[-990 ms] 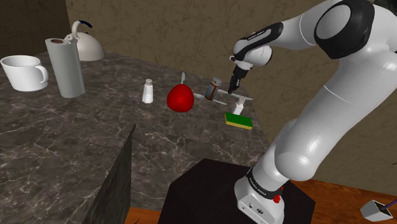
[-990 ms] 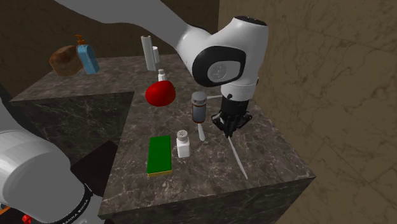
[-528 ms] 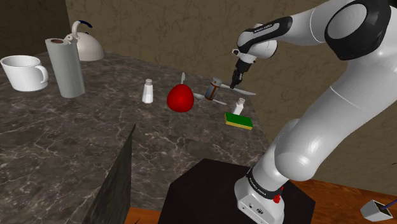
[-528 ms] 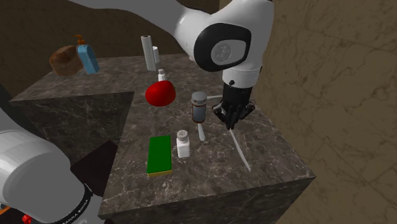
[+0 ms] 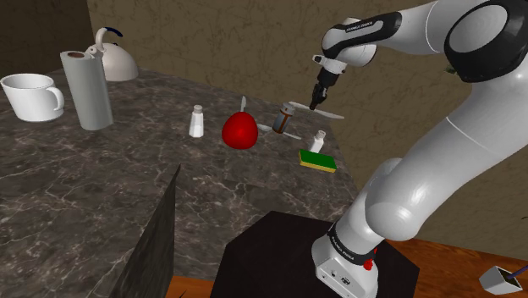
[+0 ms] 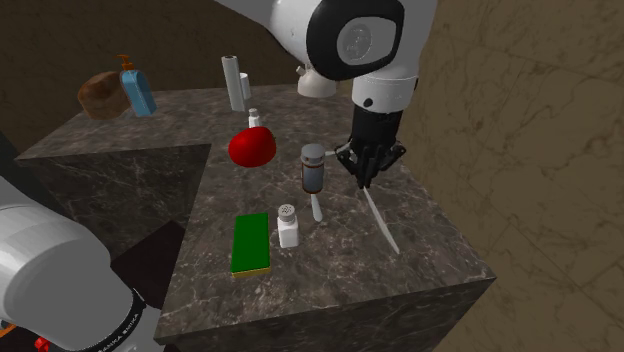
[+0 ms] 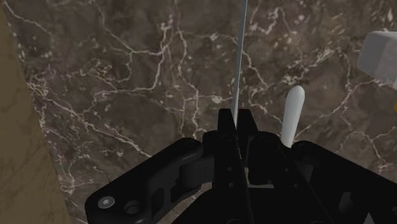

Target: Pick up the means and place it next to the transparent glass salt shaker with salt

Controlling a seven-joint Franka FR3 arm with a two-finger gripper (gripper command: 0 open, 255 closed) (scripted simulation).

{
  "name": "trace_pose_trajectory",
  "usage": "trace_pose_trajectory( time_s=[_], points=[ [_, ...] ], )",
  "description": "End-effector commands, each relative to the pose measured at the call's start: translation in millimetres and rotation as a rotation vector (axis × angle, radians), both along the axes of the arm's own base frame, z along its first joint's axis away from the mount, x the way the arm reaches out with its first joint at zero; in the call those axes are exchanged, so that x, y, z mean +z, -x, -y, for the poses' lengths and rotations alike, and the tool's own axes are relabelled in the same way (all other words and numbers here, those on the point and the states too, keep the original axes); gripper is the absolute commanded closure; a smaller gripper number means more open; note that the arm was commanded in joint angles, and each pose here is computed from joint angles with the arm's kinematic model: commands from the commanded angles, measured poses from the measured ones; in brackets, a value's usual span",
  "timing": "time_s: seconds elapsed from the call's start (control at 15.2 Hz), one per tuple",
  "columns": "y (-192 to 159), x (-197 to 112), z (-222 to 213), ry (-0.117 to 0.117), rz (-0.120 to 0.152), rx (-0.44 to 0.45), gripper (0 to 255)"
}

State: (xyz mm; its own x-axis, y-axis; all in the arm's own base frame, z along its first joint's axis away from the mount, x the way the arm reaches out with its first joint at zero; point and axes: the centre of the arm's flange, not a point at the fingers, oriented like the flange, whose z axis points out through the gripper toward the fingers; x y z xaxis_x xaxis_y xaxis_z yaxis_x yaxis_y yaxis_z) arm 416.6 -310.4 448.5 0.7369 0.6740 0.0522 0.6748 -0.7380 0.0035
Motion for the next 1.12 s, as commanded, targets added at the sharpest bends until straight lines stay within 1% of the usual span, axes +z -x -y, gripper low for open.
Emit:
trace_pose_trajectory(
  time_s=[0.0, 0.99, 1.06],
  points=[
    [0, 10, 1, 0.000, 0.000, 0.000, 255],
    [0, 89, 1, 0.000, 0.000, 0.000, 255],
    [-3, 89, -12, 0.000, 0.000, 0.000, 255]
  ],
)
